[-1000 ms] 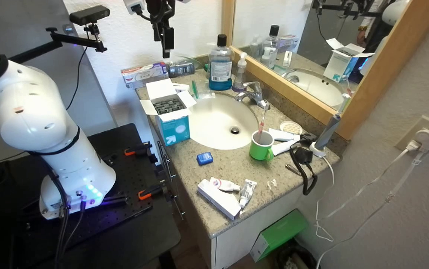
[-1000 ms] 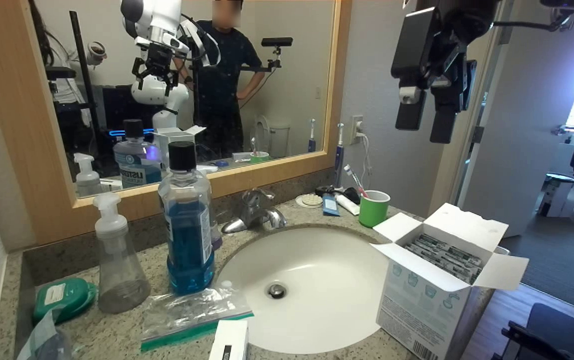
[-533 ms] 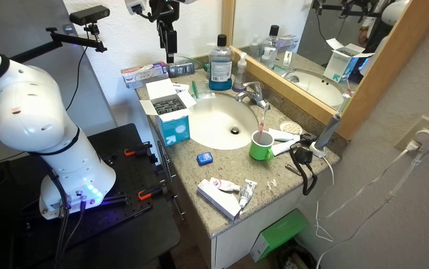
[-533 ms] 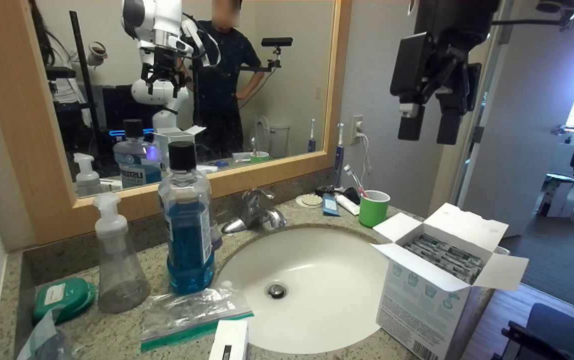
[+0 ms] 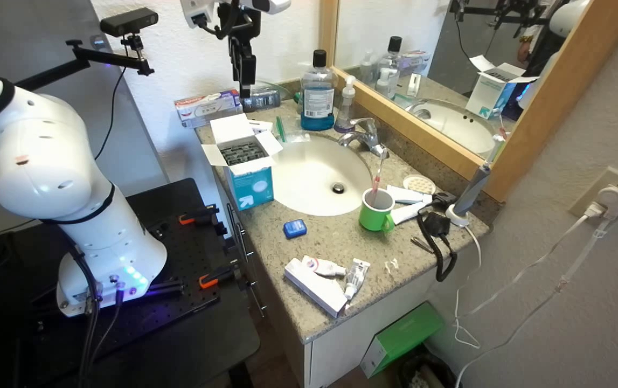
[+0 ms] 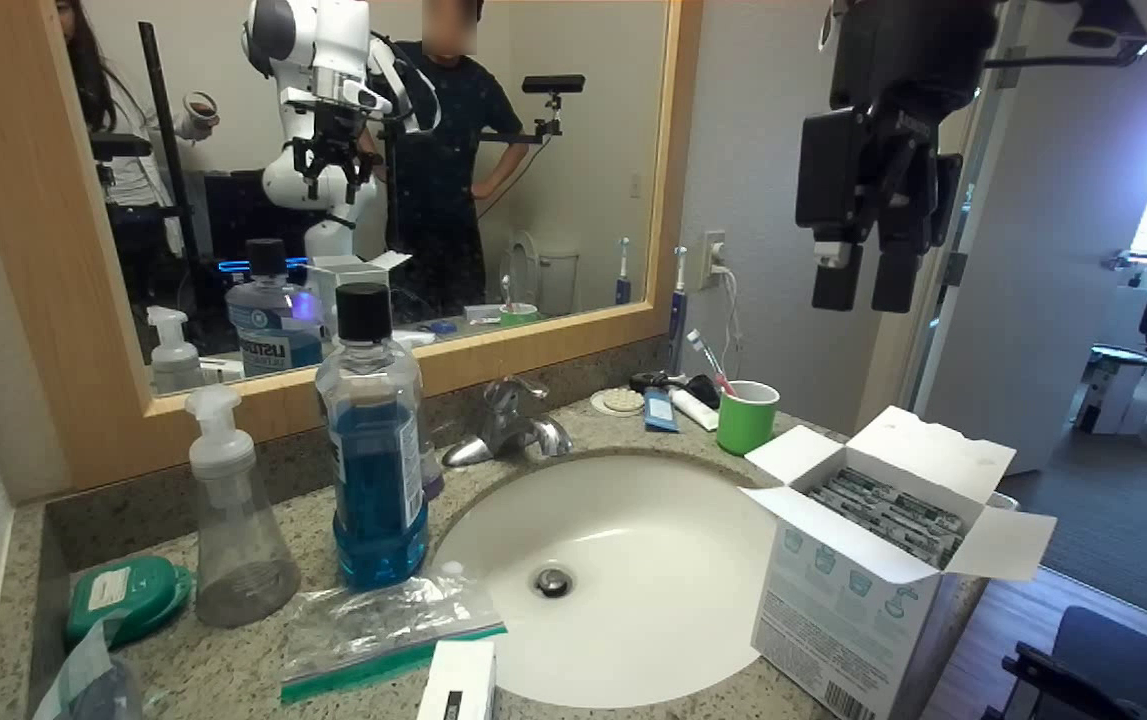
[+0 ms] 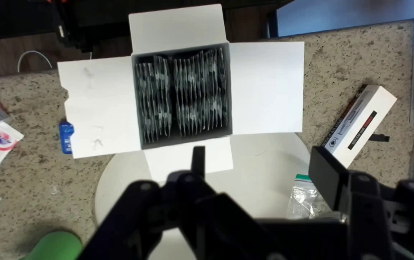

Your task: Remove two things from the box and put them on the left of the sink

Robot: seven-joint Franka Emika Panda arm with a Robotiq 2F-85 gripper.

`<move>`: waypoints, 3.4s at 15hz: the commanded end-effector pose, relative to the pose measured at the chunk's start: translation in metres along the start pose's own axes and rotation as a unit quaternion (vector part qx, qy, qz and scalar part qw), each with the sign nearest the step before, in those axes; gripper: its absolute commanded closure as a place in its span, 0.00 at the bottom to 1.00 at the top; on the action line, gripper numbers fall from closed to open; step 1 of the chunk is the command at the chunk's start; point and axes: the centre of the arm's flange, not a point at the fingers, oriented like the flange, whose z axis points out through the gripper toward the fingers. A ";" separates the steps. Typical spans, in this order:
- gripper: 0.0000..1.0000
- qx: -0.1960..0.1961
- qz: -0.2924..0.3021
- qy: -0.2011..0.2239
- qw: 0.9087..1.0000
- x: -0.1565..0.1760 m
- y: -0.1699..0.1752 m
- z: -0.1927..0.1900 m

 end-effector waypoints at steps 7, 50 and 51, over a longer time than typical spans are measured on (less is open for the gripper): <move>0.61 -0.020 -0.042 -0.018 0.999 0.017 0.002 0.027; 0.65 0.000 -0.102 -0.005 0.995 0.002 0.031 0.106; 0.64 0.002 -0.099 -0.005 0.995 0.005 0.033 0.109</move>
